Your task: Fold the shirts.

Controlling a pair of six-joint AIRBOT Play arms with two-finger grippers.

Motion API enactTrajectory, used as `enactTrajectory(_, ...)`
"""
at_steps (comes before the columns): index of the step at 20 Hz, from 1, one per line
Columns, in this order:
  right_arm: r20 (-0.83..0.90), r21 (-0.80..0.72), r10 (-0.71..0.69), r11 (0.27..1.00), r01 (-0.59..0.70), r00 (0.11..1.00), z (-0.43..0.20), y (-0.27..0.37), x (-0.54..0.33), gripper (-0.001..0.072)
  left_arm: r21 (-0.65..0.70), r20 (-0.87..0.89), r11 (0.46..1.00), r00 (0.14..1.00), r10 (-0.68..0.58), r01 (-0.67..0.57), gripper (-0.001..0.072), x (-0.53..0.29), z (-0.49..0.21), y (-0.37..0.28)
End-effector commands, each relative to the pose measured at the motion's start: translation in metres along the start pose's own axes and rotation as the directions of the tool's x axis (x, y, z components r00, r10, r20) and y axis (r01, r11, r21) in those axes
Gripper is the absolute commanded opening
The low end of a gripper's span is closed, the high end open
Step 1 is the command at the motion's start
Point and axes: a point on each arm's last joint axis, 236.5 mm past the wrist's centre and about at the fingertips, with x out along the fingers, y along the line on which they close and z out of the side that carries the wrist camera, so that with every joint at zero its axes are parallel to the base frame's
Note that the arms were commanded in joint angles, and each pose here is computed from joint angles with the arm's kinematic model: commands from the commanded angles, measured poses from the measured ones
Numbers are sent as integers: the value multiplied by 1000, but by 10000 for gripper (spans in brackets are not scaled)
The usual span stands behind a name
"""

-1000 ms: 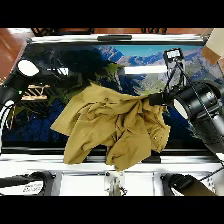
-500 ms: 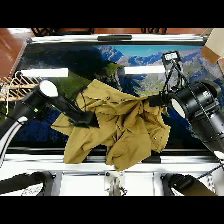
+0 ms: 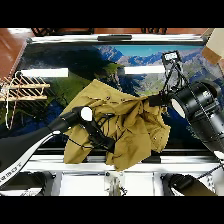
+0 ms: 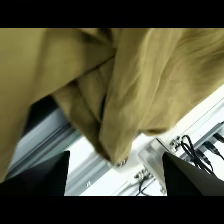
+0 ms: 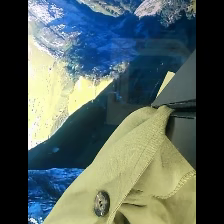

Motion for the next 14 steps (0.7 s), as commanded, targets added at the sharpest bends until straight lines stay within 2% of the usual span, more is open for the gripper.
enactTrajectory(1,-1,0,0,1000,0,1000,0,0,0,60,18,9,998,998,-56,56,664,30,10,-18)
enactTrajectory(2,-1,0,0,1000,0,1000,0,0,0,60,10,30,997,997,-76,76,651,35,16,-23)
enactTrajectory(3,-2,0,0,1000,0,1000,0,0,0,60,4,49,997,995,-83,83,566,37,21,-25)
enactTrajectory(4,-1,0,0,1000,0,1000,0,0,0,60,4,67,997,995,-80,80,459,39,26,-25)
enactTrajectory(6,3,2,2,1000,-2,1000,1,1,0,67,-4,80,995,992,-99,99,159,37,29,-29)
enactTrajectory(7,7,12,4,1000,-4,1000,2,1,0,67,3,81,992,989,-128,128,91,35,29,-35)
enactTrajectory(8,14,24,7,1000,-8,1000,3,2,0,67,61,77,985,983,-164,160,48,29,29,-45)
enactTrajectory(11,56,30,20,999,-22,998,13,4,-1,64,210,126,961,970,-209,180,45,-23,37,-71)
enactTrajectory(14,219,79,20,996,-38,976,47,-10,-34,59,451,330,886,901,-280,110,45,-135,51,-118)
